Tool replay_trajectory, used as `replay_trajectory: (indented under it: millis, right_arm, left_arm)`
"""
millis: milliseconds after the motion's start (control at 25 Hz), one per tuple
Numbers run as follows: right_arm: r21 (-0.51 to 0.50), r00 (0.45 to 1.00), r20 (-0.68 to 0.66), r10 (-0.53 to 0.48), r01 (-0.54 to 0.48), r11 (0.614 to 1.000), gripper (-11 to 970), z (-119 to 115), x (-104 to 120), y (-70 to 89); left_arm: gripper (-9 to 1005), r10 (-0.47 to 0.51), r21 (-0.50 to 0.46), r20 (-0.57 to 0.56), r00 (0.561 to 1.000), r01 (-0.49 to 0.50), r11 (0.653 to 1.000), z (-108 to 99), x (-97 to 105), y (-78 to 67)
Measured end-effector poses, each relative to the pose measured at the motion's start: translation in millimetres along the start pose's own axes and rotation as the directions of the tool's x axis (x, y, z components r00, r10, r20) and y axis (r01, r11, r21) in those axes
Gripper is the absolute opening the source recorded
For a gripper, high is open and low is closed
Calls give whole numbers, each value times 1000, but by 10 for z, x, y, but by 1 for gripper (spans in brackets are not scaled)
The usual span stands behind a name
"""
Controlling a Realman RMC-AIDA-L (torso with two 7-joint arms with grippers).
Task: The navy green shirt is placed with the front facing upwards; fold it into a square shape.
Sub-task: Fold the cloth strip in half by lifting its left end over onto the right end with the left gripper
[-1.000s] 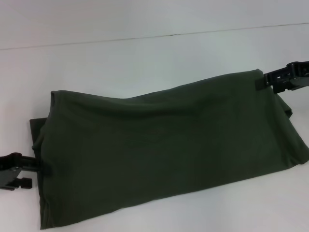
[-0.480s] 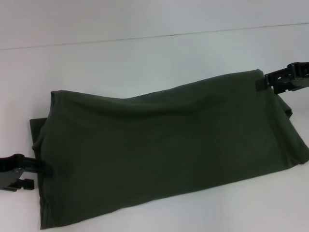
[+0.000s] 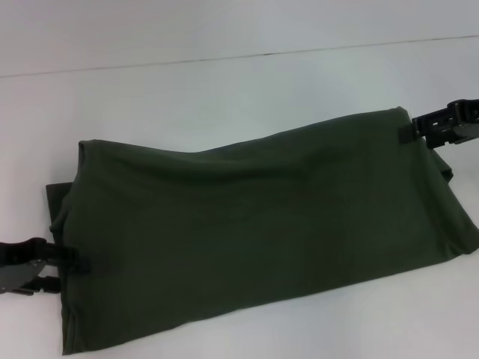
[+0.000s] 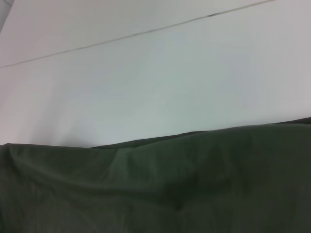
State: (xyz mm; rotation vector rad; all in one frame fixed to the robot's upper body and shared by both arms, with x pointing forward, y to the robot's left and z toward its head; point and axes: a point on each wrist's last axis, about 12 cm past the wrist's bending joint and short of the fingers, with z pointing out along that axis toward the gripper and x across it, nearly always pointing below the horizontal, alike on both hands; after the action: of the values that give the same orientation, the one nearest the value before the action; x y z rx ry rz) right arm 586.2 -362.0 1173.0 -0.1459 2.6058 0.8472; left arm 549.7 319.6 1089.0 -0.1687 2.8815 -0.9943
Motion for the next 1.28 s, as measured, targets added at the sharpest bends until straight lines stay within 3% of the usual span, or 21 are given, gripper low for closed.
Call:
replay_trajectory:
  millis: [640, 1280]
  right_arm:
    - [-2, 1000, -1, 4, -4, 1000, 798, 0, 4, 0]
    - [-2, 1000, -1, 4, -4, 1000, 798, -1, 5, 0]
  left_arm:
    - [704, -6, -25, -3, 1000, 6, 1000, -4, 6, 30]
    - [704, 6, -11, -15, 1000, -7, 1000, 45, -8, -28]
